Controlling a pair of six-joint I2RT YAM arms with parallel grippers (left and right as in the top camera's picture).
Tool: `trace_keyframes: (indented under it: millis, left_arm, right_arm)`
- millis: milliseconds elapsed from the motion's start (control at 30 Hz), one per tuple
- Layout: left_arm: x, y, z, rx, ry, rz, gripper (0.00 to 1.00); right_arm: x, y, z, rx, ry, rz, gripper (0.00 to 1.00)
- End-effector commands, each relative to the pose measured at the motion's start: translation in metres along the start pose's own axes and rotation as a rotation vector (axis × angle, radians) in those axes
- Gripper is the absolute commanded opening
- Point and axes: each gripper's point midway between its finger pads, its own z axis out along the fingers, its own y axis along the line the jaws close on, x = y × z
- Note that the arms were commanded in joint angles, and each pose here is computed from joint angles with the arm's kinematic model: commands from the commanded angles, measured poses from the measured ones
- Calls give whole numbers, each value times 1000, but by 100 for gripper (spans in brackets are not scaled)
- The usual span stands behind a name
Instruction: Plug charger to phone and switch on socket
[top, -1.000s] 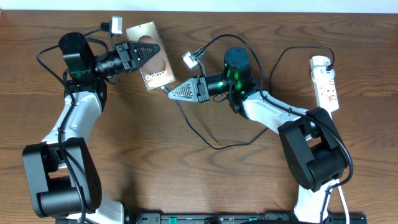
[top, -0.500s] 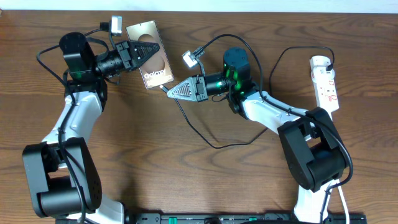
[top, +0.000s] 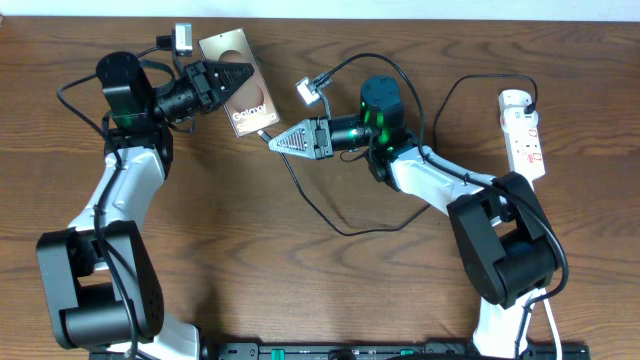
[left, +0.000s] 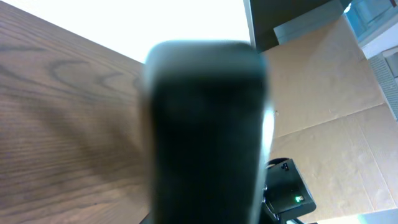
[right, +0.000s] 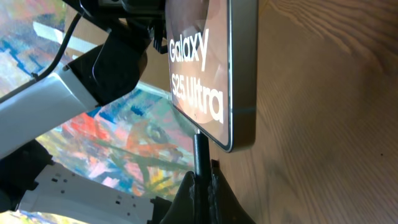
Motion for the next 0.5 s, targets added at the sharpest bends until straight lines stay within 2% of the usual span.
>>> trace_keyframes:
  millis: [0, 467]
  left_arm:
    - [9, -15, 9, 50, 56, 18, 7]
    - [-3, -13, 10, 25, -7, 27, 7]
  right_arm:
    - [-26, -11, -6, 68, -125, 15, 1]
    - [-41, -10, -10, 81, -199, 26, 1]
